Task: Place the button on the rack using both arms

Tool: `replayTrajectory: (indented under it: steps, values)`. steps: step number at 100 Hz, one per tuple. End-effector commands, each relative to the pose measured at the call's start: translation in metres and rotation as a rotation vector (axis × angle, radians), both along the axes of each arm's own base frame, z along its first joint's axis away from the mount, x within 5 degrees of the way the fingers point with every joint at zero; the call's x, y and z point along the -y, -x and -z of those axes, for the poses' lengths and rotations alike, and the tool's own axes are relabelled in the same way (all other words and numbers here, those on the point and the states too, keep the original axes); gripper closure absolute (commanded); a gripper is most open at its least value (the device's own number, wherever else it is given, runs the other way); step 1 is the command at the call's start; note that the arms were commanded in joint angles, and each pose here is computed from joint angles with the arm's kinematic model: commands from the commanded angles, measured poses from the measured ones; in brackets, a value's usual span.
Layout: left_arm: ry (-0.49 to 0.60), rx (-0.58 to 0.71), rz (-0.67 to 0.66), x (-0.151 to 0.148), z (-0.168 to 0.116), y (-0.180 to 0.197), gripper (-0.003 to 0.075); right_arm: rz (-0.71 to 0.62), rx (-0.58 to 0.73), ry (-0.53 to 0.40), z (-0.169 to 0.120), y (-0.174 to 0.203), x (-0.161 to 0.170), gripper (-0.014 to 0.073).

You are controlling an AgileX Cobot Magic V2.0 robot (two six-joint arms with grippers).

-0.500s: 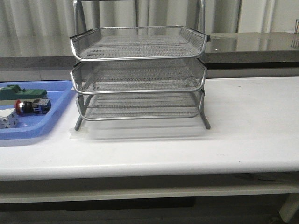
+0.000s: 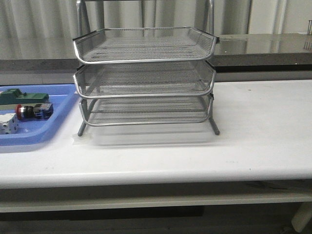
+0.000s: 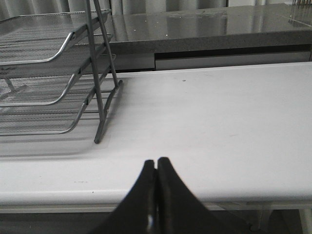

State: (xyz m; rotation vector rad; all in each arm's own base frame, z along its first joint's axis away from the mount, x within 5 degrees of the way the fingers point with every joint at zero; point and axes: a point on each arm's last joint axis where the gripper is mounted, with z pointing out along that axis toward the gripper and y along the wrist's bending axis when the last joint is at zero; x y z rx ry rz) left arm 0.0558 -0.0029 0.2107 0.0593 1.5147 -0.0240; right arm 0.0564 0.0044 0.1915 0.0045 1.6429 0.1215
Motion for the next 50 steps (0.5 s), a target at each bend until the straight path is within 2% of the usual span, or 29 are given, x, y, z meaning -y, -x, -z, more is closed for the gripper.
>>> replayTrajectory:
  steps: [1,9,50]
  values:
    - [0.017,0.059,0.008,0.001,0.009,0.001,0.0735,-0.002,0.124,0.034,-0.015,0.002,0.000,0.0655]
    - [0.017,0.059,0.008,0.001,0.009,0.001,0.0735,-0.001,0.172,0.085,-0.019,0.002,0.000,0.0655]
    - [0.017,0.059,0.008,0.001,0.009,0.001,0.0735,0.000,0.364,0.070,-0.037,0.006,0.000,0.0655]
